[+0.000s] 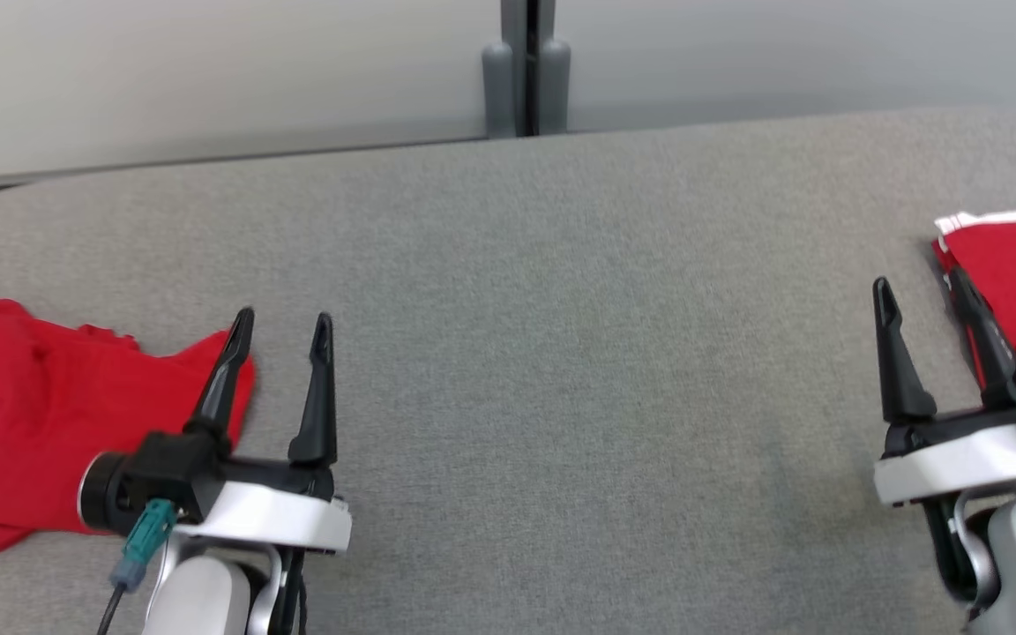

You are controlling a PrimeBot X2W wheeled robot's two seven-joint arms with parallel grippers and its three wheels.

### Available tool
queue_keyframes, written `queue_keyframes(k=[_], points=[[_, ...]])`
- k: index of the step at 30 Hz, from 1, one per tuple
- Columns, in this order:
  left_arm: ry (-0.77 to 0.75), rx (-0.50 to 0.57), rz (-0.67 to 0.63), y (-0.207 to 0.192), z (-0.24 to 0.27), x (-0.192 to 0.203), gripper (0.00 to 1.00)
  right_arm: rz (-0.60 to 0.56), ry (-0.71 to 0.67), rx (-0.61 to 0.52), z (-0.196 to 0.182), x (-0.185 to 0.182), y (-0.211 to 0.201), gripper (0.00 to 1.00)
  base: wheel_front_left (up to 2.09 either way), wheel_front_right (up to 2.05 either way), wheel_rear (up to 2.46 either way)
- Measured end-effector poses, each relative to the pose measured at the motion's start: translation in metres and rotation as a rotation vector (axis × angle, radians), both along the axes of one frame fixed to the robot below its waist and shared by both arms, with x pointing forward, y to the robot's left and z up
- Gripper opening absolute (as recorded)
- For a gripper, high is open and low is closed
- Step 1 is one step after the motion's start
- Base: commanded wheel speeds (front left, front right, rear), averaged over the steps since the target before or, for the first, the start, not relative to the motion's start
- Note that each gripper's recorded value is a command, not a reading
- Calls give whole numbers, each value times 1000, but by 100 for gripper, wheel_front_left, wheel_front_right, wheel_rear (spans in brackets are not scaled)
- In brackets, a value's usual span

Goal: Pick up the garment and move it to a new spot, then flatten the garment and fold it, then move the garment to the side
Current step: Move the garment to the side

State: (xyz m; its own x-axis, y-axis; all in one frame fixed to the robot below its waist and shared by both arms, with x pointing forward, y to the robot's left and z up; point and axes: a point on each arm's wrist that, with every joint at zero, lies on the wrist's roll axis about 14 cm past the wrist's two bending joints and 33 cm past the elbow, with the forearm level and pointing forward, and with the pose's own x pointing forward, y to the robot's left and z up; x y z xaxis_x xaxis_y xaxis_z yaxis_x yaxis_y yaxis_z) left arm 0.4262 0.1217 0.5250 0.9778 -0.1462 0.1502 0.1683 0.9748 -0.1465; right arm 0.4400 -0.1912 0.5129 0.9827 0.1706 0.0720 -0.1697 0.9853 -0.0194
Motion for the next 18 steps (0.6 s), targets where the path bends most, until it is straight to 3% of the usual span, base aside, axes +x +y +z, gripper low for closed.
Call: queue_keyframes(k=[8, 18], points=[[33, 0, 56, 17, -7, -35, 100, -4, -53, 103, 15, -29, 27, 100, 0, 0, 0], [40, -13, 79, 21, -8, -44, 100, 17, -42, 92, 10, -39, 40, 100, 0, 0, 0]])
